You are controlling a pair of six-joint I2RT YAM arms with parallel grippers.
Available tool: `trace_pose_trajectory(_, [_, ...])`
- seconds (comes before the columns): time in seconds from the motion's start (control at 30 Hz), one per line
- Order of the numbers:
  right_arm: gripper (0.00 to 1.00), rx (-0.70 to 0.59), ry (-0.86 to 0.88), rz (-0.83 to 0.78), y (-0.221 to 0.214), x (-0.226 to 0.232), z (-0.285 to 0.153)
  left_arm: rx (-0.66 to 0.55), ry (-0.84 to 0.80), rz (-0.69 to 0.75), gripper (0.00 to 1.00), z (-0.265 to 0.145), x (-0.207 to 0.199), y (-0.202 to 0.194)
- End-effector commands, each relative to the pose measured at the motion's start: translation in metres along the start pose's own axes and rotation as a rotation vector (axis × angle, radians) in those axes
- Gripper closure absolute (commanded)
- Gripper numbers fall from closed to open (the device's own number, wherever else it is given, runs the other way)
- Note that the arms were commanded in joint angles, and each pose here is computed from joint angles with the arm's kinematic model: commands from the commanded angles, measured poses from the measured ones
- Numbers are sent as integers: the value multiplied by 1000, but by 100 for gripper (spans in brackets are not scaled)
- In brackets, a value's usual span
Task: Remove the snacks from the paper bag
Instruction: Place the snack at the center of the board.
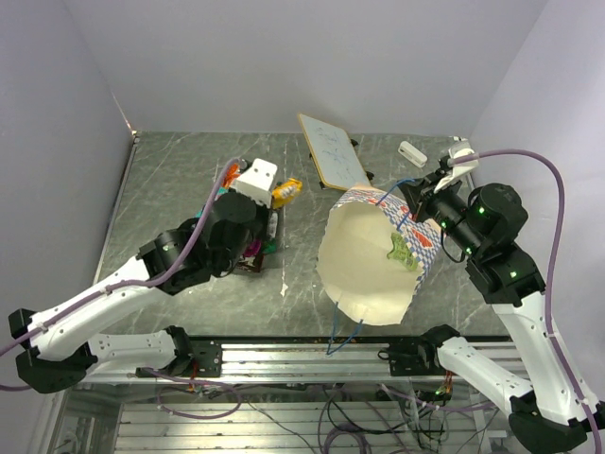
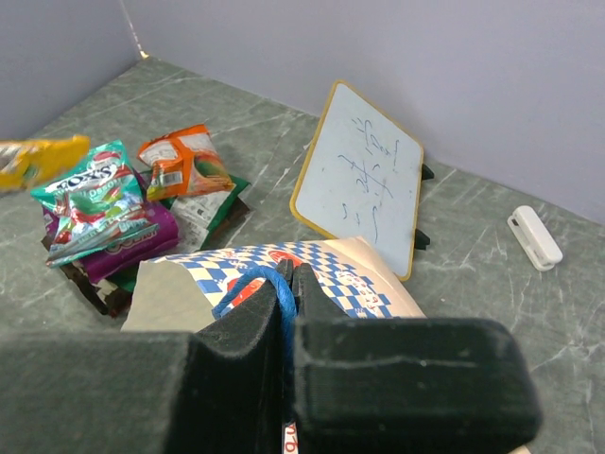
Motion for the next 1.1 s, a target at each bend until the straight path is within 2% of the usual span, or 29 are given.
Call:
trace_pose_trajectory(0.0, [100,-24,-9,-10,6,-2,0,13,223,-13,93,11,49,1])
trace_pose_trajectory(0.33, [100,-33,1,1,7,0,-1,177,499,-30,93,69,140,-57])
trace_pose_trajectory(0.47, [100,-36,8,-2,8,1,-1,259,589,6,93,83,166,-80])
trace_pose_trajectory(0.8, [100,-28,16,-1,5,3,-6,380,553,10,93,100,165,-133])
trace_pose_trajectory(0.9, [100,-27,22,-3,4,4,-6,404,559,-15,92,101,164,-137])
trace_pose_trajectory(0.93, [100,-25,21,-6,4,4,-5,419,563,-31,85,100,163,-136])
trace_pose_trajectory(1.0, [100,-29,18,-9,6,3,-4,442,568,-52,65,98,161,-132])
trace_pose_trajectory(1.07, [100,-28,26,-15,8,4,-4,441,557,-79,51,95,157,-123])
Point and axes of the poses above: each gripper's point midway between its finger pads, its own z axis out along the fingers, its own x axis along the line the jaws close on, y = z × x, the point moved 2 cm from there along -z, back along the fingers, and after that the axes turned 1 degree about -z, right-handed, at the moved point
